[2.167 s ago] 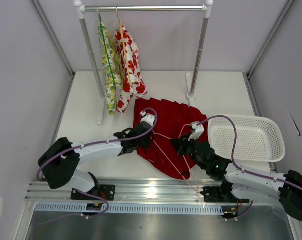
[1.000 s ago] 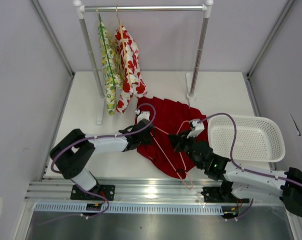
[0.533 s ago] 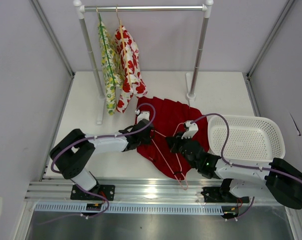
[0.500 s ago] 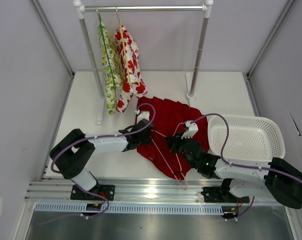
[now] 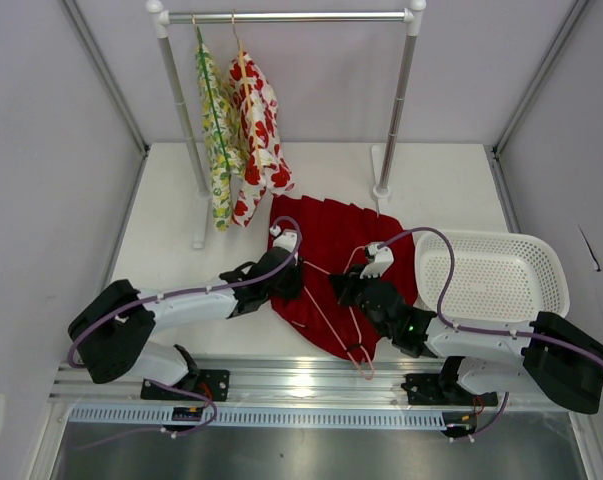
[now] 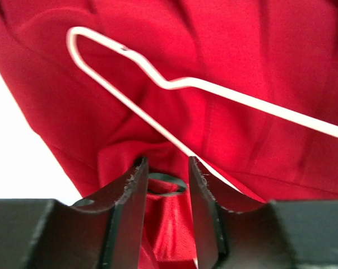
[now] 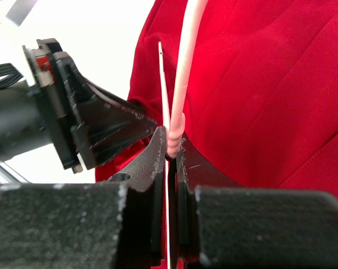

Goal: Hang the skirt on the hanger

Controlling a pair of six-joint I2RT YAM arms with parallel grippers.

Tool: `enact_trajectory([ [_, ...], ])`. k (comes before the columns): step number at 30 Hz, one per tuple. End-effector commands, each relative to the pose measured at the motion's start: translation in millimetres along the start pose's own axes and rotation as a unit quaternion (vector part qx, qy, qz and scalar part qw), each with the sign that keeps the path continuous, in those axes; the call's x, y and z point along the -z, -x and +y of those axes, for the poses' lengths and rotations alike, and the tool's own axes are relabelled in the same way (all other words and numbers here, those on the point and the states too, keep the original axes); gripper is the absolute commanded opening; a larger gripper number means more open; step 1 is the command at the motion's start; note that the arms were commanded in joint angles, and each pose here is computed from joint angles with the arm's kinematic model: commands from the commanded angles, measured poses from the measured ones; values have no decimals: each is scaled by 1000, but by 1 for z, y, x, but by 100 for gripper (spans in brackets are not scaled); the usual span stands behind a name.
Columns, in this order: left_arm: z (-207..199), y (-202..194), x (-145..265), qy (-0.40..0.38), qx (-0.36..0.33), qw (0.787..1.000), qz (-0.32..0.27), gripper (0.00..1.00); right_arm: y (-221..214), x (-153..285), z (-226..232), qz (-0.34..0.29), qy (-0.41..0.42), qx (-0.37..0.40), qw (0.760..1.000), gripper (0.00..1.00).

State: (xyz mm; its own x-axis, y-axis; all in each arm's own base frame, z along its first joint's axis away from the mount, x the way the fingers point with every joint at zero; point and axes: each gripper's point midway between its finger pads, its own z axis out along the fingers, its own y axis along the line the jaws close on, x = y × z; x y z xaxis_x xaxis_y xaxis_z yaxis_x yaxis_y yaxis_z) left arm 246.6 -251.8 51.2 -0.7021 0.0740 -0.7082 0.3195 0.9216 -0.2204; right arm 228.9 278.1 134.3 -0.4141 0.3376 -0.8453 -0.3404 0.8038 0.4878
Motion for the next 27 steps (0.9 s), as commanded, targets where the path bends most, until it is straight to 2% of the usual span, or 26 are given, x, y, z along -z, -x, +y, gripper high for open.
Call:
enact_trajectory([
  [1, -15, 8, 11, -31, -27, 999, -17, 41, 8, -3, -2, -21, -13, 4, 1000, 0],
  [10, -9, -3, 14, -10, -41, 999, -7, 42, -1, -9, -2, -12, -13, 9, 1000, 0],
  [27, -11, -11, 30, 9, -85, 996, 15, 38, -6, -13, 1, -7, -9, 7, 1000, 0],
])
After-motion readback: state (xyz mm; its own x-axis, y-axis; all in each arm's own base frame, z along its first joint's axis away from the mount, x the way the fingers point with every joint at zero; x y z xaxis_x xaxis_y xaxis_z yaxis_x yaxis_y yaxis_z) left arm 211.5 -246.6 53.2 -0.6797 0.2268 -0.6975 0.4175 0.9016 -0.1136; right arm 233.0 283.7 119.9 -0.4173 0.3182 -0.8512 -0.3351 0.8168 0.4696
